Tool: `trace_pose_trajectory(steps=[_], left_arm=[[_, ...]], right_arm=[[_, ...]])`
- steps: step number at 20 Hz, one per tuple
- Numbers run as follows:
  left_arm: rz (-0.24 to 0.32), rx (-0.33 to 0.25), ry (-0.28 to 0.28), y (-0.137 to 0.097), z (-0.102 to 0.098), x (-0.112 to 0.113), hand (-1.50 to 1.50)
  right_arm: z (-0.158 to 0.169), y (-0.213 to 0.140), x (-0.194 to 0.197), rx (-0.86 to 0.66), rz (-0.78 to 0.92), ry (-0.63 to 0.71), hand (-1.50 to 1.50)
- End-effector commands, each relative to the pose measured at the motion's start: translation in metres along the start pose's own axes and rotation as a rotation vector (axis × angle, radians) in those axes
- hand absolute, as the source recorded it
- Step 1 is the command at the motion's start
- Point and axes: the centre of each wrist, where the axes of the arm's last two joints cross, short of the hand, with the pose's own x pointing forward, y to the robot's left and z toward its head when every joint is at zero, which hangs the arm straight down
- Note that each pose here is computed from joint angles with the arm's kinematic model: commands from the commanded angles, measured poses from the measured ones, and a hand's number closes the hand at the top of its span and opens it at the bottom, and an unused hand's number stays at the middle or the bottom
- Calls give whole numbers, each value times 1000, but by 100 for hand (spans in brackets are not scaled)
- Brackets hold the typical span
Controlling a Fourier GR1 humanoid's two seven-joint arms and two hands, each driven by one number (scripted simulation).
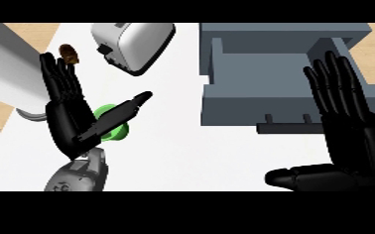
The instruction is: Pick up the cup, place it into the drawer and close the drawer
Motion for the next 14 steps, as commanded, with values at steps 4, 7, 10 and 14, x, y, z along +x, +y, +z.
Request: trace_pose_trajectory(steps=[4, 7, 10, 14], left_arm=[[-15, 31, 59, 5, 1, -8, -150], [-28, 42, 95, -8, 28, -8, -150], [-53, 66, 108, 18, 26, -41, -150], [-55, 98, 141, 49, 26, -46, -150]], right_arm=[[-7, -5, -2, -1, -4, 6, -150], [-11, -7, -5, -10, -6, -14, -150], [-10, -8, 4, -6, 12, 3, -150], [-17, -19, -12, -13, -1, -25, -150]])
